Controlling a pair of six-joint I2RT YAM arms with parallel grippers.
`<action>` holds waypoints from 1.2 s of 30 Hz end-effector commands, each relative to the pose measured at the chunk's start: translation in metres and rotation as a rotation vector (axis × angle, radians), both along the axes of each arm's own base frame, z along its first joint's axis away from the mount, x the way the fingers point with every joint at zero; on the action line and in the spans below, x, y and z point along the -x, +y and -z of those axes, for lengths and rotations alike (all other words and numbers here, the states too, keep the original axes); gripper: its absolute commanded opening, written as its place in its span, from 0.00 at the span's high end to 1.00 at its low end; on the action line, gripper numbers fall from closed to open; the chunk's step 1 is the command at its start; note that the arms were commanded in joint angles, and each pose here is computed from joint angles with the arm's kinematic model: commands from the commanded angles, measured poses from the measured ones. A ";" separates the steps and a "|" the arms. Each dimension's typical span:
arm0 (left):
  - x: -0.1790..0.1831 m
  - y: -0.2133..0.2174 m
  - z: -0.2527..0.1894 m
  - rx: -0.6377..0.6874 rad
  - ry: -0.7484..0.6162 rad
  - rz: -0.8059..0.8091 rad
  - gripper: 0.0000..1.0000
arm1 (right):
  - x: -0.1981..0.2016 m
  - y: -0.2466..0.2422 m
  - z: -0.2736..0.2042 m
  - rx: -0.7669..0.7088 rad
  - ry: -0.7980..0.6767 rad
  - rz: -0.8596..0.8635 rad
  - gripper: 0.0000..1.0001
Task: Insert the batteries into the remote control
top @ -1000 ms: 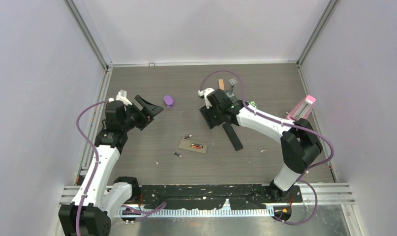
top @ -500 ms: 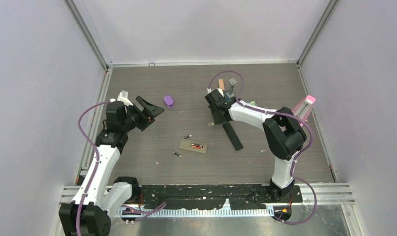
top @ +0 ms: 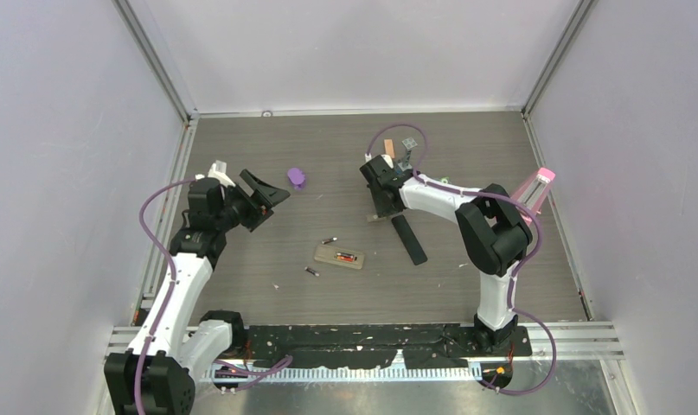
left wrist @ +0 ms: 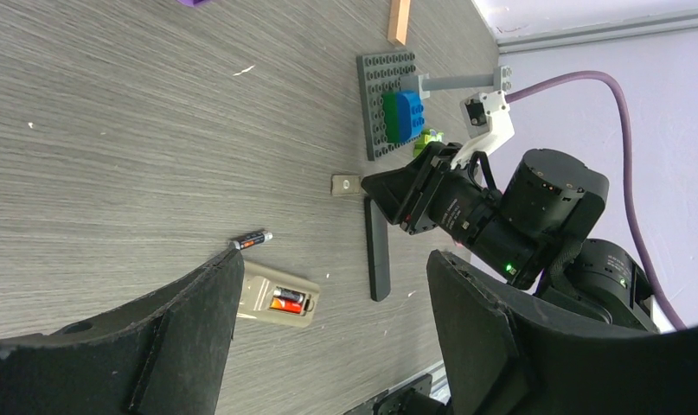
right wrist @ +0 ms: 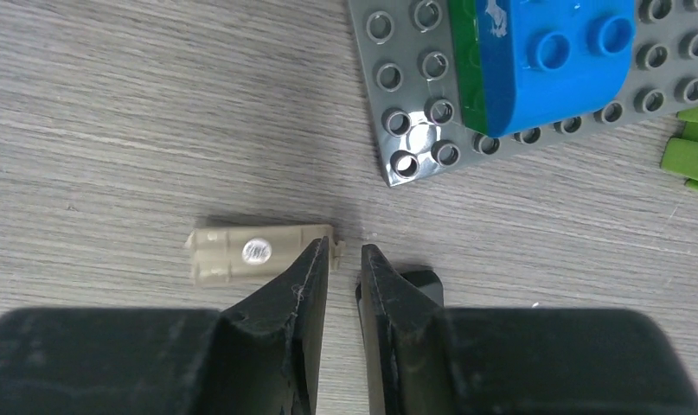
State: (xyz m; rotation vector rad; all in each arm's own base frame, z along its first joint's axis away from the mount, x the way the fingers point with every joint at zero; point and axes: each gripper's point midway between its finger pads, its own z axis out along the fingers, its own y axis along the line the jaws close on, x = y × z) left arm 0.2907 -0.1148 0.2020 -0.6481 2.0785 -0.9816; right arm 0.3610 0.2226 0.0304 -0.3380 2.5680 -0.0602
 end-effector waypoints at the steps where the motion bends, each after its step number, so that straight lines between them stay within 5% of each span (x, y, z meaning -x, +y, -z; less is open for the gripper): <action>1: -0.006 -0.002 -0.009 0.021 -0.042 0.009 0.22 | -0.014 0.009 -0.012 -0.032 -0.039 -0.005 0.73; 11: -0.008 -0.002 -0.009 0.025 -0.040 0.007 0.22 | -0.012 0.012 -0.007 -0.047 -0.021 -0.015 0.72; 21: -0.006 -0.004 -0.009 0.029 -0.043 0.019 0.22 | -0.008 0.011 -0.005 -0.069 0.001 0.011 0.93; 25: -0.005 -0.006 -0.010 0.035 -0.052 0.037 0.22 | -0.008 0.013 -0.008 -0.089 -0.008 0.009 0.95; 36: -0.003 -0.036 -0.025 0.083 -0.159 0.157 0.23 | -0.007 0.042 -0.096 -0.350 -0.160 -0.062 0.95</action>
